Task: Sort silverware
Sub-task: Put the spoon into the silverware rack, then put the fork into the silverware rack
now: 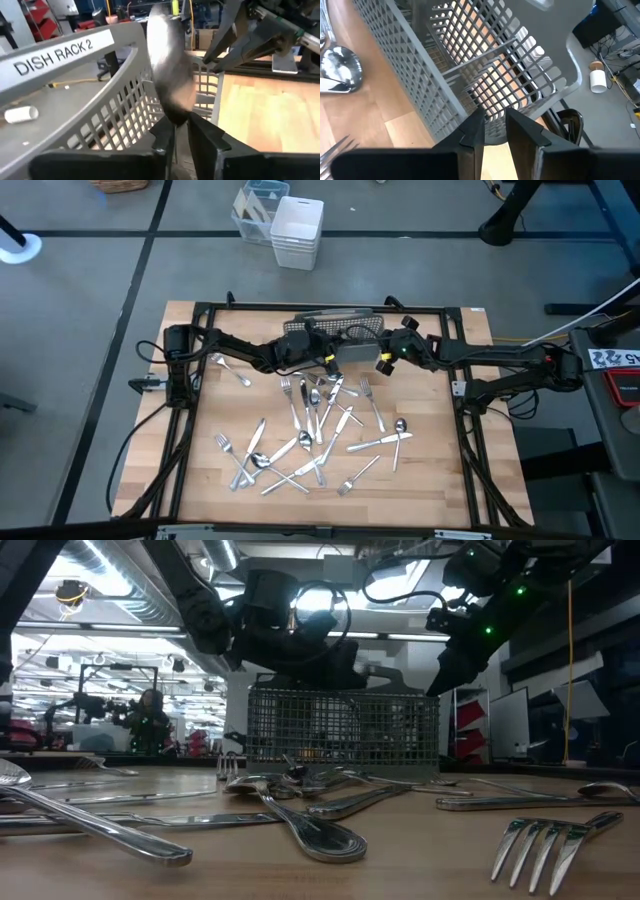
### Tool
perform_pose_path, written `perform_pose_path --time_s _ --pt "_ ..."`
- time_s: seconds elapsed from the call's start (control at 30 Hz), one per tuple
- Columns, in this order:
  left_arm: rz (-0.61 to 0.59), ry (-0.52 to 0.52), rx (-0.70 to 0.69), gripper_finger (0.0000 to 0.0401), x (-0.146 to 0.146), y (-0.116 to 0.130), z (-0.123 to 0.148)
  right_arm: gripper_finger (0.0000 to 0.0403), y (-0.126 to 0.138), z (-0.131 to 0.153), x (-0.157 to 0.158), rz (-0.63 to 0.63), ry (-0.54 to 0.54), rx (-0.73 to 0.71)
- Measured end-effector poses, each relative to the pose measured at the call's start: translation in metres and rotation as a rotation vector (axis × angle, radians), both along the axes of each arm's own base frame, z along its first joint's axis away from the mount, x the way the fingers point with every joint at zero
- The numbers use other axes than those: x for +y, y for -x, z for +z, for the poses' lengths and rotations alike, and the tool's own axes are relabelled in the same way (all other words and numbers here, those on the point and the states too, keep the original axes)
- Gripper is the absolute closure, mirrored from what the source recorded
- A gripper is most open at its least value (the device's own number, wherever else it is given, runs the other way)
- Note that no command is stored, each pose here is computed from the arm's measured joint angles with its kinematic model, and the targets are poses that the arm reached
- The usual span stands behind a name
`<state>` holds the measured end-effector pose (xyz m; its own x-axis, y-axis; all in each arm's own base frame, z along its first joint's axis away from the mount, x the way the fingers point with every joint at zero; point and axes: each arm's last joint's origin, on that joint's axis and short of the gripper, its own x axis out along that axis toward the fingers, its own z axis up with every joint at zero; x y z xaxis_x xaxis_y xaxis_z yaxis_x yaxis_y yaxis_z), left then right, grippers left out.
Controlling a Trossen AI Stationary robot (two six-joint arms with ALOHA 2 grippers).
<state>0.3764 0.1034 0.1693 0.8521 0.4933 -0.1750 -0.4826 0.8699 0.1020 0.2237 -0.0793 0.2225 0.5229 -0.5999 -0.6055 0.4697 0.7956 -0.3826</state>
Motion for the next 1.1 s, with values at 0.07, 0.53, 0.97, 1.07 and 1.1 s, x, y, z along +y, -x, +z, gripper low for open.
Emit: perform_pose_path --time_s 0.07,0.53,0.97,1.07,1.1 --pt "0.005 0.028 -0.015 0.033 0.0 0.0 0.0 0.032 0.0 0.0 0.0 0.003 -0.003 -0.001" --pt "0.04 0.184 -0.084 0.03 -0.001 0.005 0.011 0.032 0.0 0.0 0.0 0.005 -0.005 0.001" --pt "-0.04 0.195 0.027 0.0307 -0.035 0.018 0.043 0.032 0.0 0.0 0.001 0.015 -0.008 0.002" --pt "-0.082 0.205 0.077 0.031 -0.047 0.026 0.053 0.032 0.0 0.0 0.001 0.014 -0.008 0.003" --pt "-0.091 0.219 0.09 0.031 -0.05 0.028 0.055 0.032 0.0 0.0 0.001 0.015 -0.009 0.002"
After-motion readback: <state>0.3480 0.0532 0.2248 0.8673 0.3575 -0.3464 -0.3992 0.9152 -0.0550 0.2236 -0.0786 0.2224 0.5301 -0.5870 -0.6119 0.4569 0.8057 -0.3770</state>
